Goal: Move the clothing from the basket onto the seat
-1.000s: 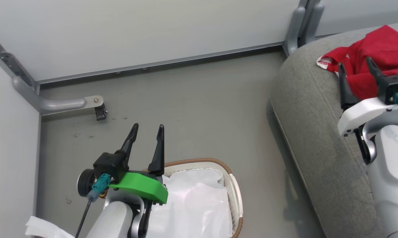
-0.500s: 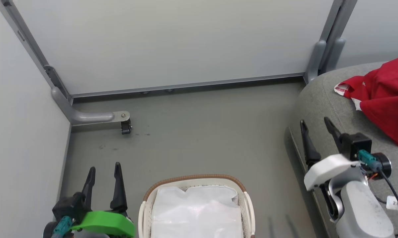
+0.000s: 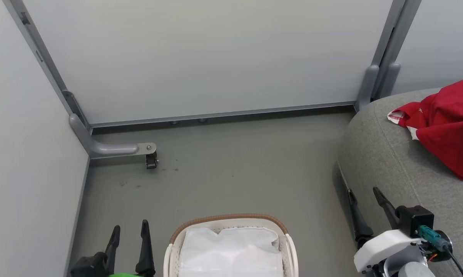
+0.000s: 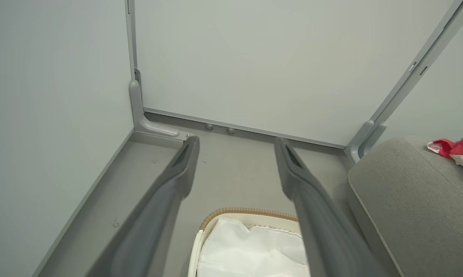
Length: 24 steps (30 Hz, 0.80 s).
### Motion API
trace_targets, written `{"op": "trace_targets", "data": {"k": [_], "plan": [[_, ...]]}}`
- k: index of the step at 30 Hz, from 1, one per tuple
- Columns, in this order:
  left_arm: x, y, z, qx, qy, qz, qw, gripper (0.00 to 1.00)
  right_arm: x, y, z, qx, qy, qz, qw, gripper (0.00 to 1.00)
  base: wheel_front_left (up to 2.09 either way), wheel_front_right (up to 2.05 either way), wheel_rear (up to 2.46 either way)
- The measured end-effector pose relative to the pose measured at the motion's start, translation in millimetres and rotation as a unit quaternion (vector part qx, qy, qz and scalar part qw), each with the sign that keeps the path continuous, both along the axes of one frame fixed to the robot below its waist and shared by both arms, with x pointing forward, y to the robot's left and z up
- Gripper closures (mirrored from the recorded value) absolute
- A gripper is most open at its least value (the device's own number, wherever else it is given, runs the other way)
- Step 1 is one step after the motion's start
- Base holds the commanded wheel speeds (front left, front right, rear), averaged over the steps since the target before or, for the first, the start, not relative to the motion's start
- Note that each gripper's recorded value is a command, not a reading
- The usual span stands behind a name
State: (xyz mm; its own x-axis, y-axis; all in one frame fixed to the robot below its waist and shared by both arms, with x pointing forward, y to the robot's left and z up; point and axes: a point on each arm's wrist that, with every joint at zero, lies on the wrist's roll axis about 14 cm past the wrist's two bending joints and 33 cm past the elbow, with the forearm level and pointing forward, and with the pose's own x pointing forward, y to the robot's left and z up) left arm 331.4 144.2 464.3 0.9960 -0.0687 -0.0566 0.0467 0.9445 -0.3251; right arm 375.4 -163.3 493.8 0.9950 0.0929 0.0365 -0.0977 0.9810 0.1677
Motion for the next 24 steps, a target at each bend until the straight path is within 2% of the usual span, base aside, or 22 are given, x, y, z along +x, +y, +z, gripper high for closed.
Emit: {"op": "trace_targets", "data": {"k": [24], "plan": [[-4.1,-3.5,-6.1,-0.004,0.010,-0.005,1.000,0.00,-6.1,0.9,-3.9,0.003,0.005,0.001,1.000,0.00,0.00,0.00,0.00]]}}
